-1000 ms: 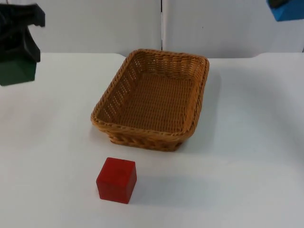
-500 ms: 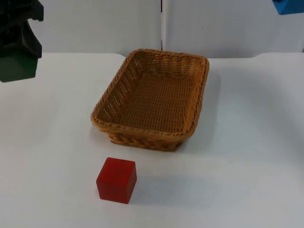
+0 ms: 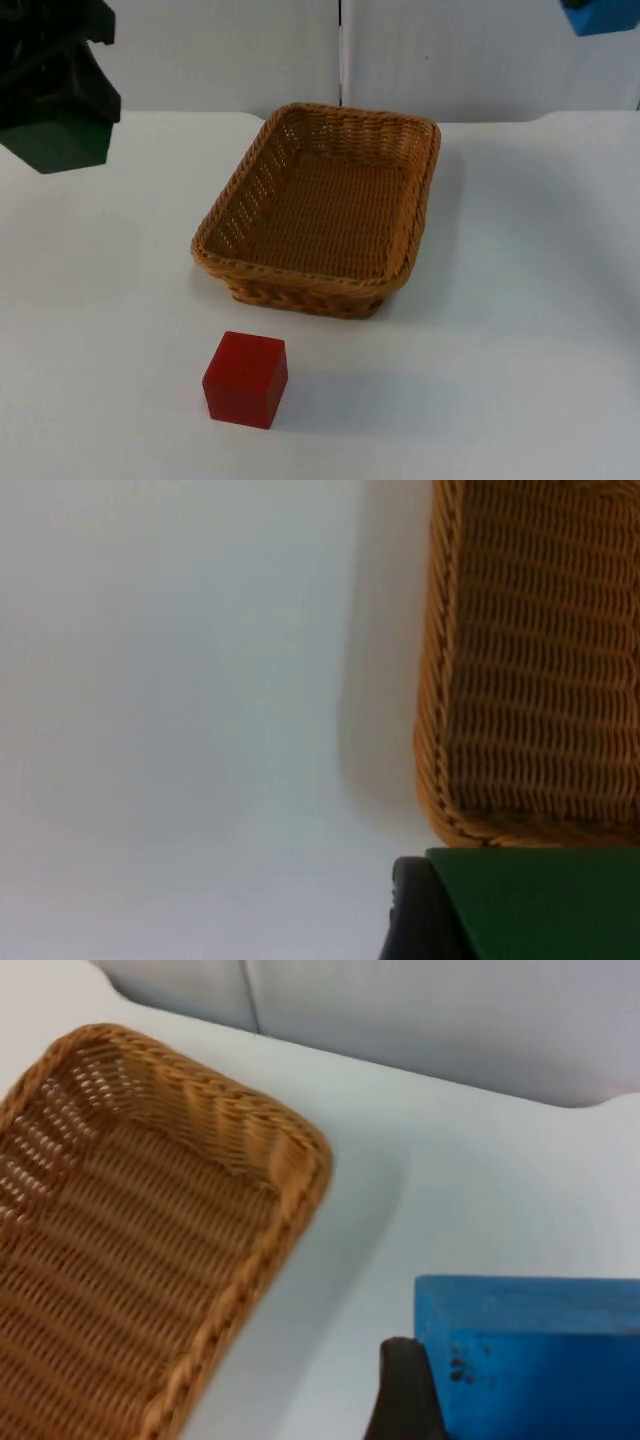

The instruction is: Pick up one cube with each hand and place exactly two cubes into the same basket, leaving the remaining cube outside.

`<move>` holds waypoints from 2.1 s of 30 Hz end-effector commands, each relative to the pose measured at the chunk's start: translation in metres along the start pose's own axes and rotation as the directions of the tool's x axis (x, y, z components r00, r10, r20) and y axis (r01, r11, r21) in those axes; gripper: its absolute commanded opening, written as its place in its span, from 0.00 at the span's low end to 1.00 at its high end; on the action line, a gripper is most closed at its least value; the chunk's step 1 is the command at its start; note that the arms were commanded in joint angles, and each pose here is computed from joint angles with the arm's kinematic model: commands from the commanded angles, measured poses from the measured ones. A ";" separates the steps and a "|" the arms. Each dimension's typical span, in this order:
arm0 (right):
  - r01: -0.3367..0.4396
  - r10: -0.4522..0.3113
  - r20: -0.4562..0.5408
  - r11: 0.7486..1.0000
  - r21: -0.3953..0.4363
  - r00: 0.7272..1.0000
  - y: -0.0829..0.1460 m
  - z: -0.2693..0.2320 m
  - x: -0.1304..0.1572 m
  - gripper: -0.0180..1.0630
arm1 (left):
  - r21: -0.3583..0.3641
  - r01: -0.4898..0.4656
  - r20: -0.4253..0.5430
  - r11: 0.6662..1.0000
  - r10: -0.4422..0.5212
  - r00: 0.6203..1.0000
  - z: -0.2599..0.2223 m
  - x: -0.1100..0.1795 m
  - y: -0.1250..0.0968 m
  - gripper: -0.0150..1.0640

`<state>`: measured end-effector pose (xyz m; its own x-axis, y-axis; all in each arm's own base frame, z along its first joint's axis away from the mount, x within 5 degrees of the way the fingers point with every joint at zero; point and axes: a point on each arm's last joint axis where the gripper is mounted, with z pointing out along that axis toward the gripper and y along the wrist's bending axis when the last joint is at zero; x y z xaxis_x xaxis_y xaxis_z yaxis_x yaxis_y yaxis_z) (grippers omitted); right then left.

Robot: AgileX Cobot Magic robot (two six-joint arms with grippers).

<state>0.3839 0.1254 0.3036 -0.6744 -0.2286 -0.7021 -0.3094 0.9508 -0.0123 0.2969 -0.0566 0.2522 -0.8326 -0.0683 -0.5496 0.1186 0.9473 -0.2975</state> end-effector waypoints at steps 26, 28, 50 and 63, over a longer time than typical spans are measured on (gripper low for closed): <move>0.001 -0.028 -0.143 0.982 -0.187 0.989 0.074 0.138 -0.044 0.02 | 0.203 -0.313 -0.108 0.928 0.339 0.935 0.111 -0.024 -0.092 0.01; -0.014 -0.016 -0.148 0.979 -0.202 0.989 0.076 0.144 -0.042 0.02 | 0.205 -0.321 -0.117 0.925 0.349 0.930 0.117 -0.022 -0.091 0.01; -0.001 -0.059 -0.182 0.950 -0.312 0.981 0.104 0.216 0.002 0.02 | 0.187 -0.342 -0.121 0.921 0.367 0.922 0.193 0.004 -0.077 0.01; 0.000 -0.050 -0.158 0.953 -0.304 0.986 0.104 0.222 0.003 0.19 | 0.186 -0.348 -0.146 0.919 0.376 0.915 0.206 0.012 -0.072 0.01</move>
<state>0.4992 0.2664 0.1404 -0.7681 -0.3025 -0.5643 -0.4868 0.8485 0.2078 0.3893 -0.1867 0.1037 -0.8005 0.3455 -0.4897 0.4981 0.8379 -0.2231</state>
